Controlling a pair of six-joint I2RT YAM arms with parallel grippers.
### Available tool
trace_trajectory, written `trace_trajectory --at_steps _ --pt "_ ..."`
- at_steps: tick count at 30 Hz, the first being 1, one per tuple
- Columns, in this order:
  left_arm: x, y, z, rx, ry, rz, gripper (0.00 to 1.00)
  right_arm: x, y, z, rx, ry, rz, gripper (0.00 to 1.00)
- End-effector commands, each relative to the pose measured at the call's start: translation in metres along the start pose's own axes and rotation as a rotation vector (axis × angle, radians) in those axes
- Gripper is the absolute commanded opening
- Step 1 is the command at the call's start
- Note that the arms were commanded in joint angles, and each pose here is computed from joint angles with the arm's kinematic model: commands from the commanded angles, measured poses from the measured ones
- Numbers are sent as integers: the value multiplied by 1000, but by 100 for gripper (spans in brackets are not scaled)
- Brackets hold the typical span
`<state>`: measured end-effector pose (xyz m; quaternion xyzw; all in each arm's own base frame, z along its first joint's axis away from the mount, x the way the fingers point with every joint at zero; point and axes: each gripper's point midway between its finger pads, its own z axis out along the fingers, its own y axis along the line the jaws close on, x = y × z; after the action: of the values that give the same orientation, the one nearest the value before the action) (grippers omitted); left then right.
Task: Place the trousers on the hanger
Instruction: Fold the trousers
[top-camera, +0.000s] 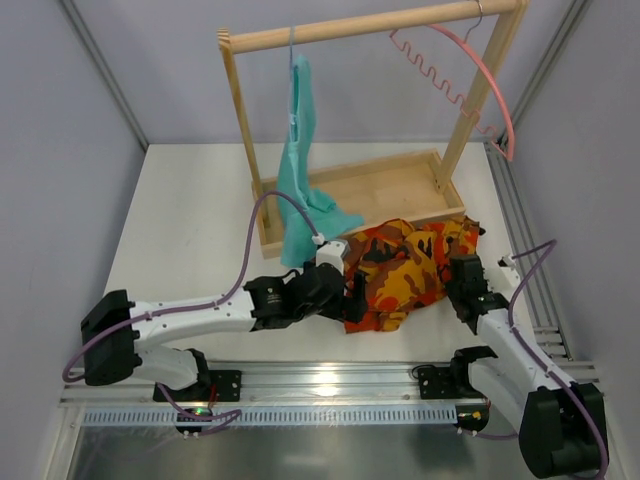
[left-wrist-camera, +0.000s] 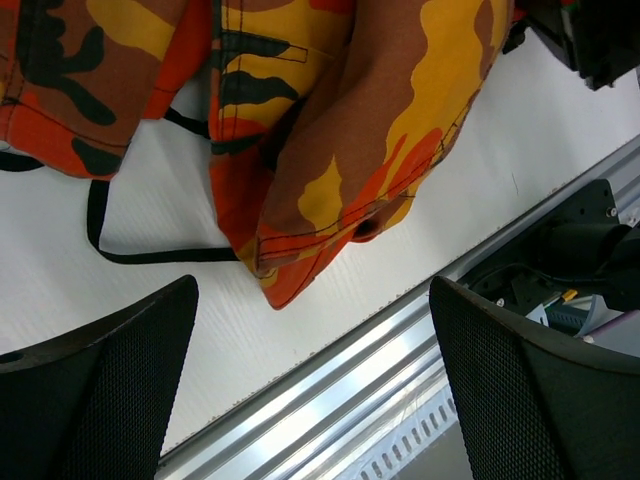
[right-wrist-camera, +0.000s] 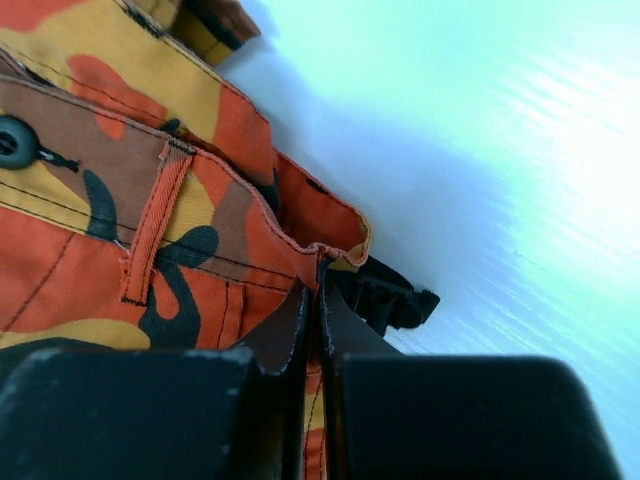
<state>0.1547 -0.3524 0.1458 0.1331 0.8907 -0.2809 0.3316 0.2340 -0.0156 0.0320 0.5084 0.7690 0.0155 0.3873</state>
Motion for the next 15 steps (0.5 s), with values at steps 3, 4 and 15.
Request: trace_trajectory --at_steps 3,4,15 --pt "-15 23 -12 -82 -79 -52 96 -79 19 -37 61 -231 -24 4" --pt "-16 33 -11 -107 -83 -63 96 -96 26 -52 48 -261 -28 3" --pt "0 48 5 -101 -14 -16 91 -147 9 -100 124 -424 -54 4"
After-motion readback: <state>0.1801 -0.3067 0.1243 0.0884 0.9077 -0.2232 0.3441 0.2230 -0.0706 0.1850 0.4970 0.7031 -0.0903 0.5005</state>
